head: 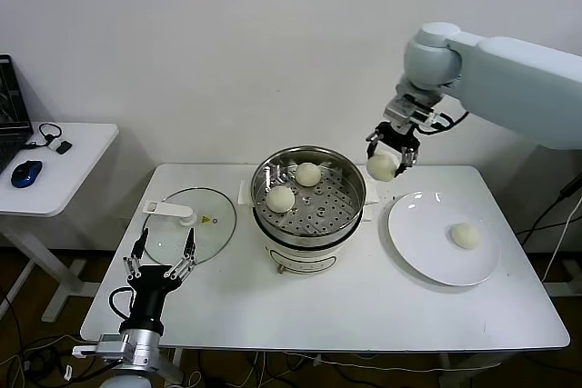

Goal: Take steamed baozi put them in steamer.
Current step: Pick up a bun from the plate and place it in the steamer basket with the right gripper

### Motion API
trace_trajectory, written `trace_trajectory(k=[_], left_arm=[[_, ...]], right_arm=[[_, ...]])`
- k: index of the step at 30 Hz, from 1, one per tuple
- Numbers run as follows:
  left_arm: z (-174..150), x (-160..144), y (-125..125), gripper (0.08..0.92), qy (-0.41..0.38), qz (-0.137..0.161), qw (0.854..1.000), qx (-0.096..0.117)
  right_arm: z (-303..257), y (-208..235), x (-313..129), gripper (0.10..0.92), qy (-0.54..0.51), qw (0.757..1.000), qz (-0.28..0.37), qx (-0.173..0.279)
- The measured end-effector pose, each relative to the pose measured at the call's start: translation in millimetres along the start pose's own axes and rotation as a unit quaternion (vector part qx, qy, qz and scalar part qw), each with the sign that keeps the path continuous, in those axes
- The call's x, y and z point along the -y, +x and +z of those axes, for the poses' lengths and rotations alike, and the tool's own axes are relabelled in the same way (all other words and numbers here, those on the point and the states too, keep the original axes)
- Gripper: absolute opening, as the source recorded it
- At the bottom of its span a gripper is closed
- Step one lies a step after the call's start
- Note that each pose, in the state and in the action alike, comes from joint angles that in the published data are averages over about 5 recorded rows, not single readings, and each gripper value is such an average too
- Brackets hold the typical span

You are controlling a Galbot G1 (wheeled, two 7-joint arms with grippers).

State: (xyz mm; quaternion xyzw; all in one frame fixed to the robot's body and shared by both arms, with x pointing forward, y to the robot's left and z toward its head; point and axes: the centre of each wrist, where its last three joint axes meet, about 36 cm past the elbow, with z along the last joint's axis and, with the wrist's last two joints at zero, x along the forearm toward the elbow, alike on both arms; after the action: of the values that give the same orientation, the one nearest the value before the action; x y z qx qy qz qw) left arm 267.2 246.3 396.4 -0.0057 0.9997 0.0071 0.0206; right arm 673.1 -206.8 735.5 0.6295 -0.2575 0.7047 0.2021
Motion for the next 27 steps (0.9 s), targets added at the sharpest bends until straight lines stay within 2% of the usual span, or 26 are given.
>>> trace_trajectory(k=[13,27], left_arm=[[-3.2,-4.1,-0.4,0.823,0.001,-0.008,1.000,0.002],[-0.9,-3.8,-0.5,0.823,0.001,-0.008,1.000,-0.002]], right_arm=[[-75.8,-45.5,81.5,0.670,0.143,0.990,-0.014,-0.001],[-113.6,-106.8,96.8,0.670,0.198,0.979,-0.036,0.018]])
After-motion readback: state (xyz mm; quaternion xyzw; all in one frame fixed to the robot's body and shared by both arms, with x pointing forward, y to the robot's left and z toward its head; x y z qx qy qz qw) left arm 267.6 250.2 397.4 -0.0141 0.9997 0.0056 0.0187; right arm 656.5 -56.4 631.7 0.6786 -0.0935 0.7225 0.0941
